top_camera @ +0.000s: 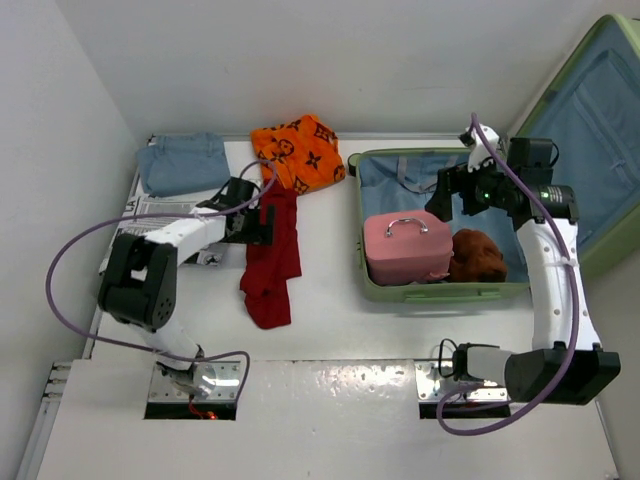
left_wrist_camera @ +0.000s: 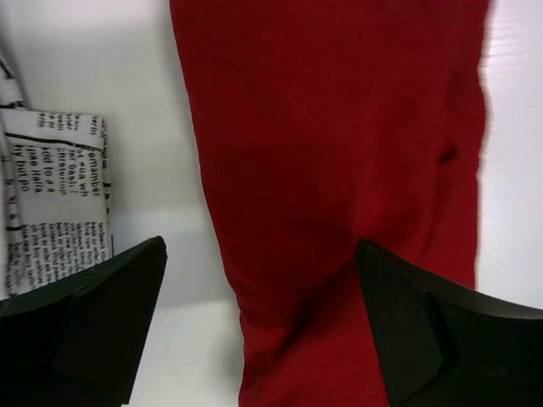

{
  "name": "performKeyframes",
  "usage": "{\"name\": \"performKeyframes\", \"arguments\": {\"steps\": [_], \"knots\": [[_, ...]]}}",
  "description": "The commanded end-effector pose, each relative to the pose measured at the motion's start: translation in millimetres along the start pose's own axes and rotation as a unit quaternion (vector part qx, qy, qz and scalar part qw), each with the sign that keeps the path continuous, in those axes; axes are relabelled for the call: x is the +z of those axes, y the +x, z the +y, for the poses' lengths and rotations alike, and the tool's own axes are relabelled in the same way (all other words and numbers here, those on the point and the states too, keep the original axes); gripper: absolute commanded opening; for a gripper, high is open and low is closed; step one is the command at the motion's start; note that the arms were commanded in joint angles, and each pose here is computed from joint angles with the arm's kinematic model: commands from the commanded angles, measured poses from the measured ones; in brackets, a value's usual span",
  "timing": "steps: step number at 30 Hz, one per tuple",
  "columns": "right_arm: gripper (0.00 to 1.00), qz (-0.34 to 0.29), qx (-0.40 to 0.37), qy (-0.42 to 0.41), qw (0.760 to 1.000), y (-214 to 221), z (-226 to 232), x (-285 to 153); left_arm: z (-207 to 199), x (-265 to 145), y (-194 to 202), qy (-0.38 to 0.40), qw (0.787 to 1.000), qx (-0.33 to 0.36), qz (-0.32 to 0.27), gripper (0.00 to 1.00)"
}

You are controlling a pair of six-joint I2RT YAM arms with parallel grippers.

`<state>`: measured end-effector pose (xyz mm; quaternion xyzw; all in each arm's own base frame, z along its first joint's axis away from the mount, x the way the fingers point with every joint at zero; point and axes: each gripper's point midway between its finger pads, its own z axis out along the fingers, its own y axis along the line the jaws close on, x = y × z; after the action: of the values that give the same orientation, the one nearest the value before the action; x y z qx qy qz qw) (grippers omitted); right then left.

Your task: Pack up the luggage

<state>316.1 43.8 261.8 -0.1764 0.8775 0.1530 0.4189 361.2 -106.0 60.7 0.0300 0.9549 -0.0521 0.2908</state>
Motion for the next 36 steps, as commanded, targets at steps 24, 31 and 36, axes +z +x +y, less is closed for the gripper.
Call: {"name": "performKeyframes", "arguments": {"steps": [24, 31, 36], "knots": [[0.98, -0.067, 0.016, -0.155, 0.985, -13.8, 79.5, 38.6, -60.3, 32.3, -4.0, 0.101, 0.994, 0.007, 0.039, 0.04], [0.99, -0.077, -0.017, -0.19, 0.979, -17.8, 106.8, 58.0, -113.3, -71.1, -59.2, 0.31, 0.943, 0.043, -0.118, 0.0], [0.99, -0.042, 0.037, -0.263, 0.963, -21.4, 139.3, 77.7, -140.2, -137.4, -72.5, 0.419, 0.887, 0.068, -0.183, 0.0]]}}
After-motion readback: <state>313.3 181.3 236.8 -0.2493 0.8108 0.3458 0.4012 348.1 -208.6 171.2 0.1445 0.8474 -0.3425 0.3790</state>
